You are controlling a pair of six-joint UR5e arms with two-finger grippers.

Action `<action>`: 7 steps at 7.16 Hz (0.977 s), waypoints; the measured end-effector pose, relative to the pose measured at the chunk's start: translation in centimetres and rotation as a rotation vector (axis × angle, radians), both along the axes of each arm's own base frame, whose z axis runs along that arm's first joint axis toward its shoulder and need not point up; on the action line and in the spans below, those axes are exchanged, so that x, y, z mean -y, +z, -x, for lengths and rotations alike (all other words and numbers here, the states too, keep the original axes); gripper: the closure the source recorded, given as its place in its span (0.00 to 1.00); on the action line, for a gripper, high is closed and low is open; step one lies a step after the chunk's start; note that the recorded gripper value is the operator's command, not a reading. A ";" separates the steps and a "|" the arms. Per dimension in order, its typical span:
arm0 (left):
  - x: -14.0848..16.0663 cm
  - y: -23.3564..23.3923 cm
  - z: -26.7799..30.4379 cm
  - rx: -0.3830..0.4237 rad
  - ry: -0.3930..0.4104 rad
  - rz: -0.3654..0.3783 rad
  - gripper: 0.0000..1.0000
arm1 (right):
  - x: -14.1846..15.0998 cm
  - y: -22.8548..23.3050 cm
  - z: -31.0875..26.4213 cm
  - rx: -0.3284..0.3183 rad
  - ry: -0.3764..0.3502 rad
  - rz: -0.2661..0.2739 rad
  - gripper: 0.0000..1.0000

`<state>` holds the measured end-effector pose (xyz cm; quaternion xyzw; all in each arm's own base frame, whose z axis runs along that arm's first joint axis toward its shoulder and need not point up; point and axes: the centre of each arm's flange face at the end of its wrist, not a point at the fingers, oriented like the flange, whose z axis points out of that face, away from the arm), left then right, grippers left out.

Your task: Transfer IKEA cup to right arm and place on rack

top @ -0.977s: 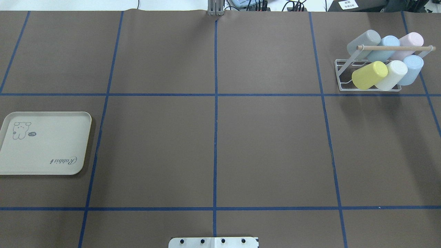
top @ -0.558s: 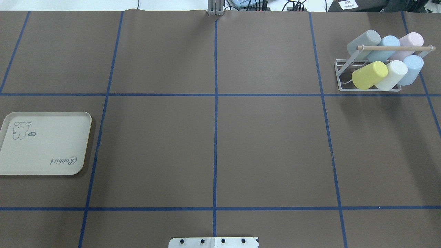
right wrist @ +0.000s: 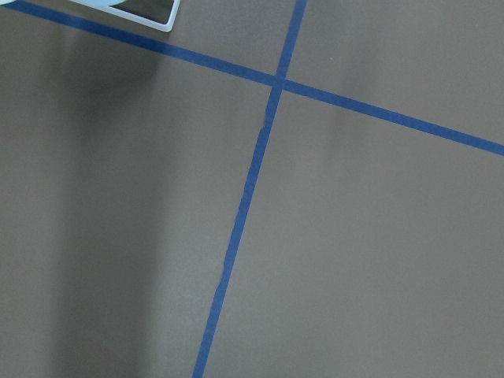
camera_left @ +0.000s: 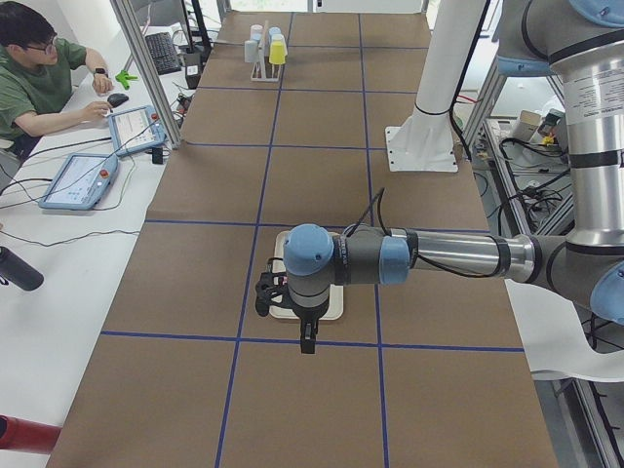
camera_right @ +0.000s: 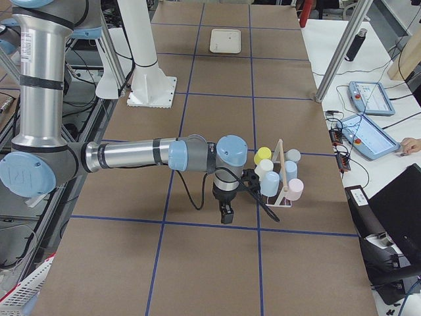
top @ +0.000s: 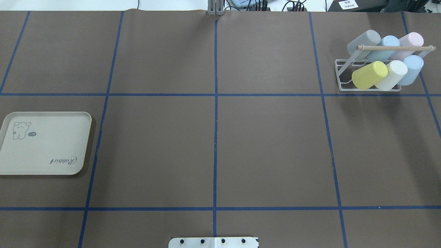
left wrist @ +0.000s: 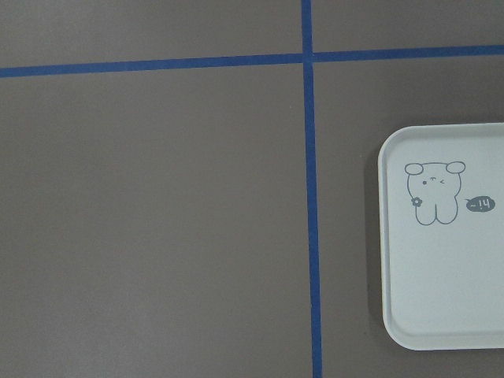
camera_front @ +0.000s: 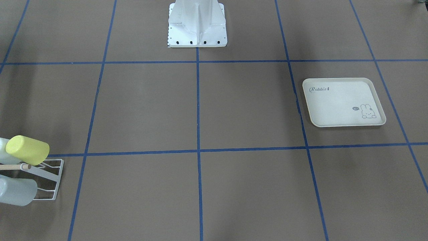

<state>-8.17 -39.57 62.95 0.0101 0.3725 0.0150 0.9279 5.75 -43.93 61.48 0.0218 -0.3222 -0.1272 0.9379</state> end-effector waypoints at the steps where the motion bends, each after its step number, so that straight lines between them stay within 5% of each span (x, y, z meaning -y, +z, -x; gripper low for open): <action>1: -0.1 0.2 0.0 0.001 0.000 0.005 0.00 | 0.0 -0.1 0.0 0.001 0.000 -0.002 0.00; 7: -0.9 1.5 0.0 0.003 -0.002 0.037 0.00 | 0.1 -0.4 0.0 0.001 0.001 -0.008 0.00</action>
